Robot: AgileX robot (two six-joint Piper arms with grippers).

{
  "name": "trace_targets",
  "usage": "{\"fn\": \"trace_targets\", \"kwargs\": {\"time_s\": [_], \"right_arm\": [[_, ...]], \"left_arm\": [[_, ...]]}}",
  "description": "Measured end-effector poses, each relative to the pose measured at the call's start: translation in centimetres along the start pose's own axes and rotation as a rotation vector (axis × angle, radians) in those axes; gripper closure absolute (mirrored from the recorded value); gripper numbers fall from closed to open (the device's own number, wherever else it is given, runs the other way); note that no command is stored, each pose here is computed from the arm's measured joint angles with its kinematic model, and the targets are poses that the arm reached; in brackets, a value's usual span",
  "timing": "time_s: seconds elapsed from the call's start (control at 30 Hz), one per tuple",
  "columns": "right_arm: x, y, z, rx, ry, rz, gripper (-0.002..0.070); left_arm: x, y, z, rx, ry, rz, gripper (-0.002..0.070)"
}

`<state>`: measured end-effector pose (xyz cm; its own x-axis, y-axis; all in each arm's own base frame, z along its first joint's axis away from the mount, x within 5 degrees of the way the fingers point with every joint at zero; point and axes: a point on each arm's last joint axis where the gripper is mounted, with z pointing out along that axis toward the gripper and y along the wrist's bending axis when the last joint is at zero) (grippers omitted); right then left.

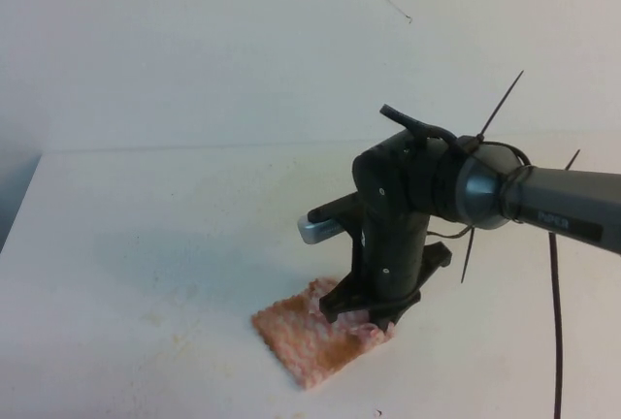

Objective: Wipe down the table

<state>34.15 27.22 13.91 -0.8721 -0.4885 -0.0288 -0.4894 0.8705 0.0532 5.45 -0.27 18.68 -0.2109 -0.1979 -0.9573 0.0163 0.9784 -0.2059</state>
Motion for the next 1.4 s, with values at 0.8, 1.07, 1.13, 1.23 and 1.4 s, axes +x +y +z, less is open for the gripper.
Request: {"fn": "trace_targets", "kwargs": {"time_s": [0.8, 1.07, 1.13, 1.23, 1.4], "right_arm": [[0.8, -4.8, -12.1, 0.366, -0.334, 0.002, 0.0657], [1.5, -5.3, -13.8, 0.425, -0.345, -0.007, 0.0657], [1.7, -5.4, -13.7, 0.430, -0.328, -0.010, 0.0657], [1.7, -5.4, -13.7, 0.437, -0.322, -0.014, 0.0657], [1.7, -5.4, -13.7, 0.445, -0.318, -0.037, 0.0630]], "left_arm": [[0.0, 0.0, 0.0, 0.000, 0.000, 0.000, 0.0678], [0.0, 0.0, 0.0, 0.000, 0.000, 0.000, 0.0678], [0.0, 0.0, 0.0, 0.000, 0.000, 0.000, 0.0678], [0.0, 0.0, 0.0, 0.000, 0.000, 0.000, 0.0678], [0.0, 0.0, 0.0, 0.000, 0.000, 0.000, 0.0678]]}}
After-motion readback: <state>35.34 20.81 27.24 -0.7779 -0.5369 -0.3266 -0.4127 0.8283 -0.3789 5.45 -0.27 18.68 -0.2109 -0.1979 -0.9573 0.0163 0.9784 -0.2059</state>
